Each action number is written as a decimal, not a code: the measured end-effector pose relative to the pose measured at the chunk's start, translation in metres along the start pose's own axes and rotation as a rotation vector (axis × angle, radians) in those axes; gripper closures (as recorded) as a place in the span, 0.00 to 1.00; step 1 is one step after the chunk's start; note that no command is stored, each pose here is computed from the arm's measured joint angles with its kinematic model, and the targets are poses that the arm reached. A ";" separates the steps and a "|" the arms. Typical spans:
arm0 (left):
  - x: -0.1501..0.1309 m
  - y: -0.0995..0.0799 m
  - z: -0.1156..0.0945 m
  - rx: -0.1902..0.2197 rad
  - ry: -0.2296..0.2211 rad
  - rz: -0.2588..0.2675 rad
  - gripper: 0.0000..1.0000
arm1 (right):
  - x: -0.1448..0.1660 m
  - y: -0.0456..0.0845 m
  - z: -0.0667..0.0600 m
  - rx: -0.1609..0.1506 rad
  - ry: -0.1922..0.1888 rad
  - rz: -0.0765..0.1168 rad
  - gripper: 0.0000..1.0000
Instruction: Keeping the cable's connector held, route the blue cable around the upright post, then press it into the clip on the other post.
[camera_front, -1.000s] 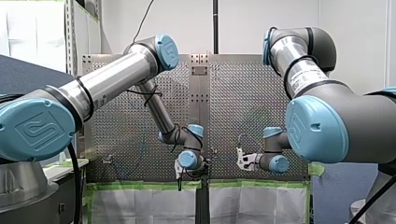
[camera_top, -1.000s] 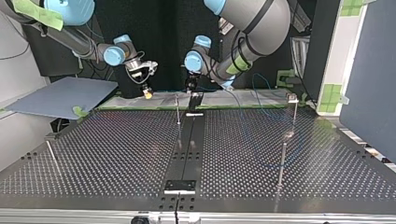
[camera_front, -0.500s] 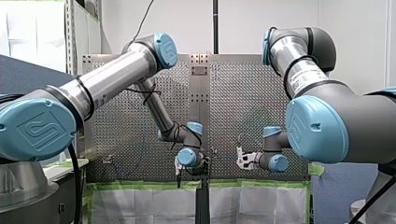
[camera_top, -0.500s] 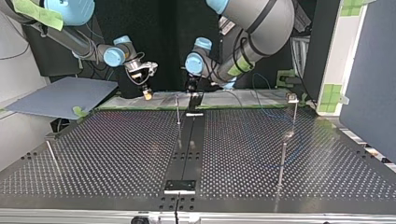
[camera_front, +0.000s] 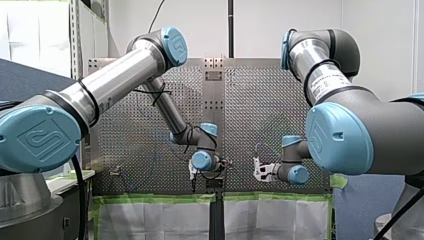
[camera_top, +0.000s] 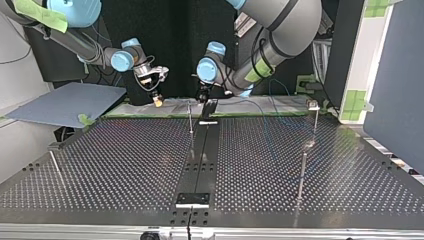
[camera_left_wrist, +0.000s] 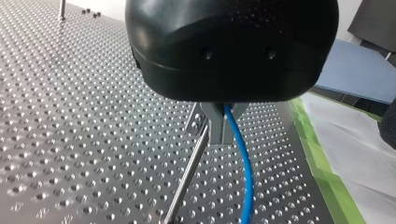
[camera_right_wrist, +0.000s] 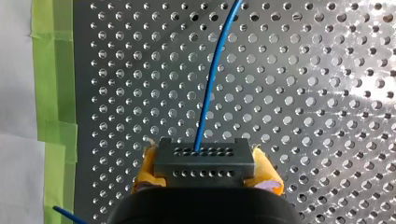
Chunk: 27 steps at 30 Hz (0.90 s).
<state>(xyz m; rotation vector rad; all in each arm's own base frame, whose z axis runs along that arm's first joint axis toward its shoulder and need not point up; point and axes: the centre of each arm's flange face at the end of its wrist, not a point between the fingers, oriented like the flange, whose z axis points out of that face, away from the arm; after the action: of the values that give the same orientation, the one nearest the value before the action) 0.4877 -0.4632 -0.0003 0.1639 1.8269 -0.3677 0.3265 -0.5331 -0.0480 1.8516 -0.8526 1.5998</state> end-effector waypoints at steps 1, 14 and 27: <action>0.000 0.001 0.000 -0.002 0.001 -0.007 1.00 | 0.000 0.000 0.000 -0.001 0.000 0.000 1.00; 0.027 0.013 0.002 0.013 0.073 -0.038 1.00 | 0.004 0.003 0.004 -0.002 0.009 0.003 1.00; 0.013 0.012 0.019 0.068 0.056 -0.060 1.00 | 0.010 0.008 0.011 -0.005 0.026 0.003 1.00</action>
<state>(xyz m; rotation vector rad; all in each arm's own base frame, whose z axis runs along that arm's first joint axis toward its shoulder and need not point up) 0.5052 -0.4590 -0.0198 0.1684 1.8787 -0.4720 0.3286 -0.5471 -0.0399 1.8228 -0.8471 1.6190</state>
